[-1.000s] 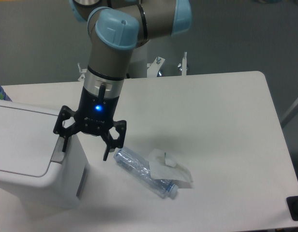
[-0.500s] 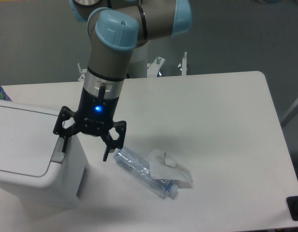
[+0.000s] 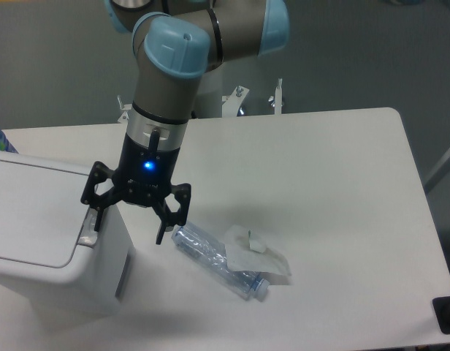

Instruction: Open the trash can

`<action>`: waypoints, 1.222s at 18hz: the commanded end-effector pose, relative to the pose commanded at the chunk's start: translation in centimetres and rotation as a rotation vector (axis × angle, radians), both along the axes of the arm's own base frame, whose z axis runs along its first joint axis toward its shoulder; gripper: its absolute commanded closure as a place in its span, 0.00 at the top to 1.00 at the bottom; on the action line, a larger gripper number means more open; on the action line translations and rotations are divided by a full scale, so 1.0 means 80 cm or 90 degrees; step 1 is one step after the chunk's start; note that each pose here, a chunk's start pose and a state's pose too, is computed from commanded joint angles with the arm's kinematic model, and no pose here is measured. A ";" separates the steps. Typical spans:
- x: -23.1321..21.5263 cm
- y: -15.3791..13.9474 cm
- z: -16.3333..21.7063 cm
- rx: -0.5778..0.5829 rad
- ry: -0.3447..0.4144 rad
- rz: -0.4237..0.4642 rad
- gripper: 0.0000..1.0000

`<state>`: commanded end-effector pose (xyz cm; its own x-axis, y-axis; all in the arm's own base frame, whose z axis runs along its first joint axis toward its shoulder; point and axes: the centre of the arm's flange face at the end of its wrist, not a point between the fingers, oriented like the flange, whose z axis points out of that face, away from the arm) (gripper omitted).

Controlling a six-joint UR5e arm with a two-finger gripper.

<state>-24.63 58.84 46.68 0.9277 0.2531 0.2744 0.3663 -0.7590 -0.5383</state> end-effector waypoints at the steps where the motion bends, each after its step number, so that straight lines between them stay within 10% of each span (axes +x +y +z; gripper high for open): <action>1: 0.000 0.000 0.000 0.000 -0.001 0.001 1.00; 22: -0.035 -0.014 0.013 0.004 0.027 0.028 1.00</action>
<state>-27.40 57.69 47.73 0.9265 0.2926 0.2366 0.3761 -0.7393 -0.5586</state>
